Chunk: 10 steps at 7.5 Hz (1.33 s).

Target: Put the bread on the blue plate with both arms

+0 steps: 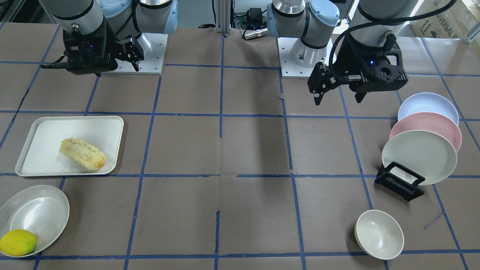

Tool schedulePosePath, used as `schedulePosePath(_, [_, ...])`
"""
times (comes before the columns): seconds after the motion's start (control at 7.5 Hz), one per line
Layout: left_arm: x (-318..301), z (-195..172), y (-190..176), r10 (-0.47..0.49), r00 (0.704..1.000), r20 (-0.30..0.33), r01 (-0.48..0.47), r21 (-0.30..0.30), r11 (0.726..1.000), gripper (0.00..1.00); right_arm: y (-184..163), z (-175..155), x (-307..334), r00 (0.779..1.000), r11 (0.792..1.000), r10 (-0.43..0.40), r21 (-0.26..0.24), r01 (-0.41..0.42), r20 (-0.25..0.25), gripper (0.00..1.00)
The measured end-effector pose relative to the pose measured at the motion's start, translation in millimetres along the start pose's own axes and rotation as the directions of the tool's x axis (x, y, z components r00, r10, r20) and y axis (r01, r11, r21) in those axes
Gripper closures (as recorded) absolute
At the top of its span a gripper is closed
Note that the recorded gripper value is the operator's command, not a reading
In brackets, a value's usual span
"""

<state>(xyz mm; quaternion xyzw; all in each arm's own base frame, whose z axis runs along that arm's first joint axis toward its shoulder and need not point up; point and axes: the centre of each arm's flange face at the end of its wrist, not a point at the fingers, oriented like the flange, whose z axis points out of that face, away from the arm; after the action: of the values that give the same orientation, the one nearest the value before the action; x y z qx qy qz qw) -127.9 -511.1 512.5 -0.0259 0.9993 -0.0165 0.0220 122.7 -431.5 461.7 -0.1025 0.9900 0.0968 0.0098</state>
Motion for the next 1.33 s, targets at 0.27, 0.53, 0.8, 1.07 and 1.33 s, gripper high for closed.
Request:
schedulePosePath(0.27, [1, 5, 3, -0.009, 1.000, -0.012, 0.008, -0.039, 0.999, 0.00, -6, 21, 13, 0.975, 0.975, -0.220, 0.023, 0.220, 0.025, 0.04])
schedulePosePath(0.53, [-6, 5, 2, -0.017, 1.000, -0.013, 0.016, -0.052, 0.999, 0.00, -19, 74, 85, 0.894, 0.892, -0.448, 0.084, 0.445, 0.017, 0.03])
schedulePosePath(0.8, [-34, 9, -3, -0.032, 0.999, -0.012, 0.031, -0.069, 0.997, 0.00, -46, 160, 163, 0.837, 0.827, -0.545, 0.132, 0.546, -0.050, 0.04])
schedulePosePath(1.07, [-97, 20, -12, -0.004, 1.000, -0.025, 0.002, -0.096, 0.995, 0.00, -60, 188, 188, 0.788, 0.775, -0.607, 0.147, 0.615, -0.103, 0.04])
schedulePosePath(1.33, [-164, 33, -18, 0.025, 0.999, -0.044, -0.030, -0.121, 0.992, 0.00, -66, 191, 194, 0.764, 0.748, -0.630, 0.154, 0.645, -0.140, 0.06])
